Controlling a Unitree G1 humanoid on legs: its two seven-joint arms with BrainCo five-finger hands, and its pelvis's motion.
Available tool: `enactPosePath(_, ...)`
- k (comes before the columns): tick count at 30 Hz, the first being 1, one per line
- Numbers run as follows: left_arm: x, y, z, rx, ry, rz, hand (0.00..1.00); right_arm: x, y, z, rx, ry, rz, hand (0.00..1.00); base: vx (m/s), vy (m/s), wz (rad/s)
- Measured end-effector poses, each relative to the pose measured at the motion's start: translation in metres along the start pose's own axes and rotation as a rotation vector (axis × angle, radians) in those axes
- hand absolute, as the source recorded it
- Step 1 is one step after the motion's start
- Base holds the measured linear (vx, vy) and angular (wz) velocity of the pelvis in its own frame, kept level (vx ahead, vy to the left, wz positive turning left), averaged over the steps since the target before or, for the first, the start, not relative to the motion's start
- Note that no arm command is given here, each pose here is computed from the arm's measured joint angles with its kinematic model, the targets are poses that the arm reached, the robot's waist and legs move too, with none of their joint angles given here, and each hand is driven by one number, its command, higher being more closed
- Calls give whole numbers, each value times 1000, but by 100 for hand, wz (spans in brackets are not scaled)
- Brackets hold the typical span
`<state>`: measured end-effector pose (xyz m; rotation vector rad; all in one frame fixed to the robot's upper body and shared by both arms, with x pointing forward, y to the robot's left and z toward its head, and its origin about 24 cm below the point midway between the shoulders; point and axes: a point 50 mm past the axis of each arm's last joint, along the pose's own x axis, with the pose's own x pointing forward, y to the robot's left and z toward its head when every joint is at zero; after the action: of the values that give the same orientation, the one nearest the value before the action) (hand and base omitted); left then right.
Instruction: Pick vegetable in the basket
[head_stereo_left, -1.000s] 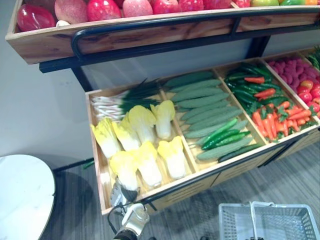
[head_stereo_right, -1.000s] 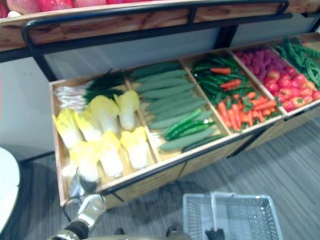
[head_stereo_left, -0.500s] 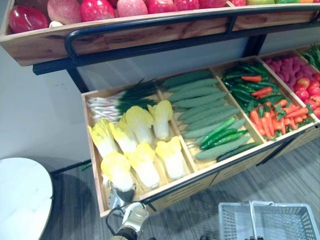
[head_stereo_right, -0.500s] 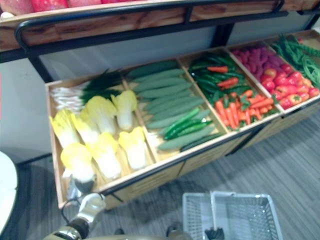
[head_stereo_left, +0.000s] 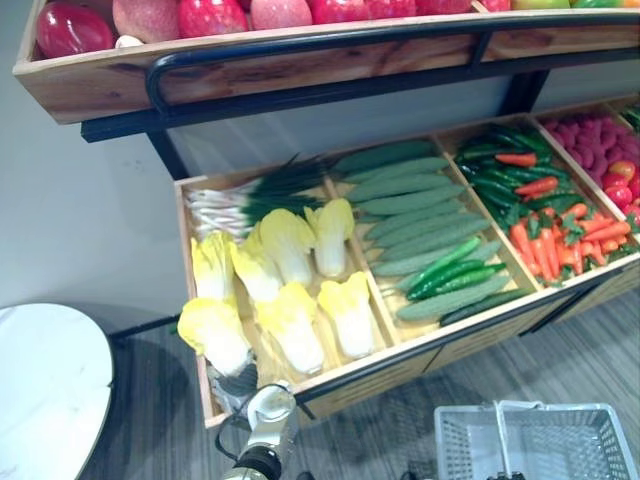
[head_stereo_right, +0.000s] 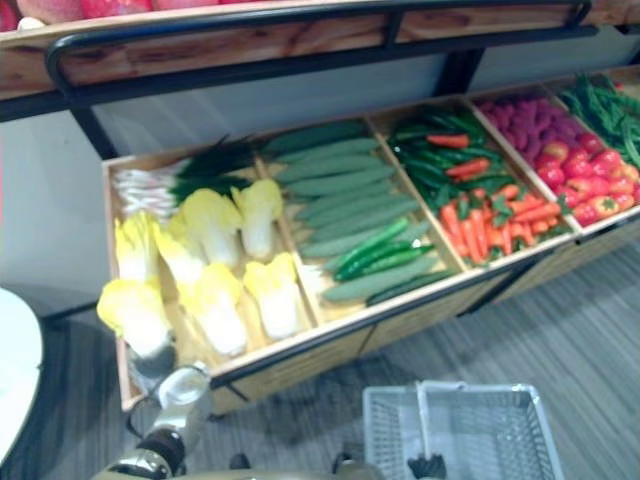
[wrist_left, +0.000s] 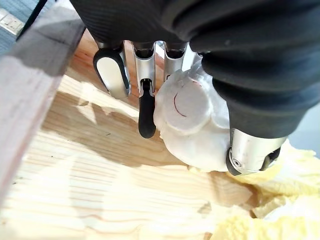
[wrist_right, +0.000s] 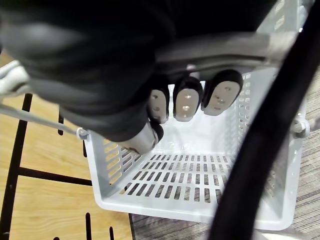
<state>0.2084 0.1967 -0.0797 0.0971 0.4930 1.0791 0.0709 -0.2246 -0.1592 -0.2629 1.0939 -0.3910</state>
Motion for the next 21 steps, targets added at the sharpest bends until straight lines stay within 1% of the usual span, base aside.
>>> enactPosePath(1,-1,0,1,-16,4,-1,100,0,0,0,1,1,1,100,20,4,15)
enactPosePath(2,-3,-1,4,-60,9,-4,100,0,-2,0,1,0,-4,100,16,3,11)
enactPosePath(7,-8,1,14,-151,-7,-14,100,0,-4,2,7,-8,-11,100,24,3,9)
enactPosePath(11,-8,4,38,-281,-54,-16,100,1,-7,1,23,-4,-22,100,2,2,13)
enactPosePath(15,-10,4,54,-356,-92,-31,100,0,-11,2,30,-14,-35,100,-13,3,11)
enactPosePath(21,-14,3,70,-412,-139,-59,100,1,-14,4,29,-27,-41,100,-16,2,1)
